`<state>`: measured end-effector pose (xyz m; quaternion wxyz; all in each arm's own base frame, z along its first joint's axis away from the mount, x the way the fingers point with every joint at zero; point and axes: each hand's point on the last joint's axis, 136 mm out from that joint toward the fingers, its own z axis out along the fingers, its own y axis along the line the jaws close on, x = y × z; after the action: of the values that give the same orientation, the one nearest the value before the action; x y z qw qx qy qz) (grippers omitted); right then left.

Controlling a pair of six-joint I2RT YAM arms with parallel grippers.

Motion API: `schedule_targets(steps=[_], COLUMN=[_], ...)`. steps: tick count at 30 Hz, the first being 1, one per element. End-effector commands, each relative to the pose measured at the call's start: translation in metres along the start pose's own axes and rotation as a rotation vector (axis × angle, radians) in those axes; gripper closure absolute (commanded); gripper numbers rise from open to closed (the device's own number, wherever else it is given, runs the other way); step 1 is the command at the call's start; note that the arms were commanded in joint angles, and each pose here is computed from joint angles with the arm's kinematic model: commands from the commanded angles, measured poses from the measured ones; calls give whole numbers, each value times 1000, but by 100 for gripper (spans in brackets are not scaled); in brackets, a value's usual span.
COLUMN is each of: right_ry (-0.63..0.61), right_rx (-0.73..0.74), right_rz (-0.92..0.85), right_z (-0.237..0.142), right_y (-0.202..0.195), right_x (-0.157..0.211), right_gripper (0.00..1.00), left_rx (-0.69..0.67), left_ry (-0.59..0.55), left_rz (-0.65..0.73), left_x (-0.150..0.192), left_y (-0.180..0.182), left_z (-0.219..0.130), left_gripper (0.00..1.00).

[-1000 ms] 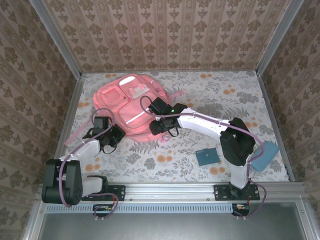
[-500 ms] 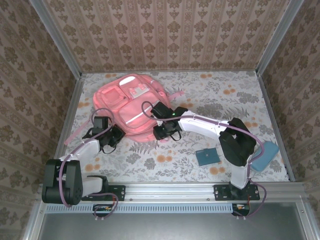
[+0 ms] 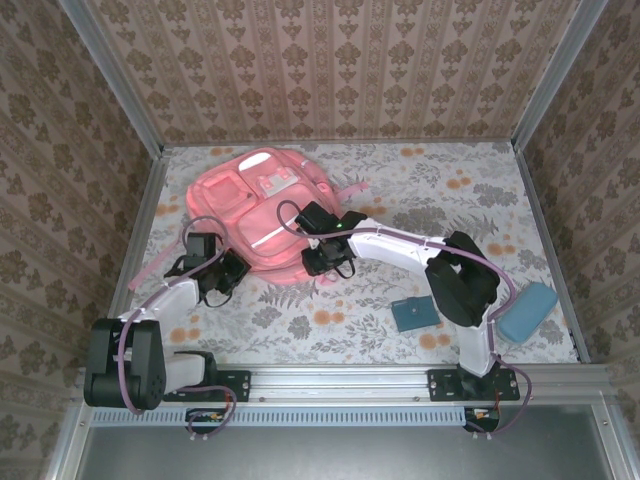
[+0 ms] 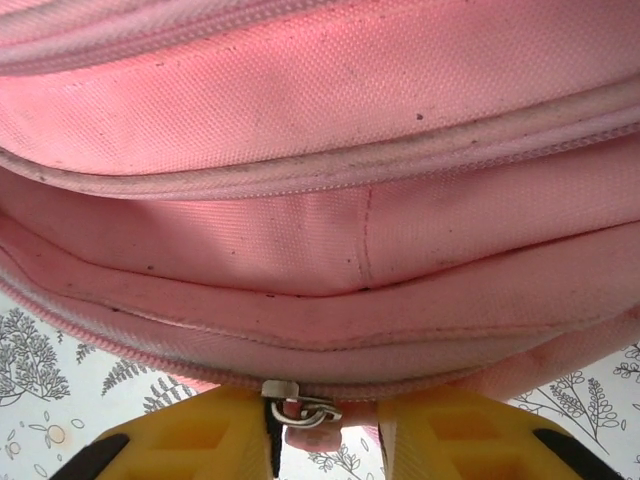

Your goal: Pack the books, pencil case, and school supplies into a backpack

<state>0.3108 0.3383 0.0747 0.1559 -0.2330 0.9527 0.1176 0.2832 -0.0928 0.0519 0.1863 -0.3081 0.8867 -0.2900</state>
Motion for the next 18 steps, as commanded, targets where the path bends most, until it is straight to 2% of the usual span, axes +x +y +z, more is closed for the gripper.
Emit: schedule_targets(steps=[1,4,9,13,18], right_ry=[-32,-55,-108,-125,-124], right_rx=[29,62,192,333,411], right_rz=[6,15,47,118,200], right_z=[0,-6,-22,-32,-38], right_y=[-2,-7,-34,-67,-89], right_x=[-10,-11,-8,-4,-2], right_gripper=[76,88,99,100,100], left_rx=[17,14,3,-2,1], left_ry=[-32,-34,-43,-46,-48], left_rz=[24,27,28,22,31], left_x=[-11,-12,-15,-17,-18], left_y=[-10,-9,-6,-4,-5], left_z=[-4,-4,-5,-6,-7], left_gripper=[94,94,95,97,98])
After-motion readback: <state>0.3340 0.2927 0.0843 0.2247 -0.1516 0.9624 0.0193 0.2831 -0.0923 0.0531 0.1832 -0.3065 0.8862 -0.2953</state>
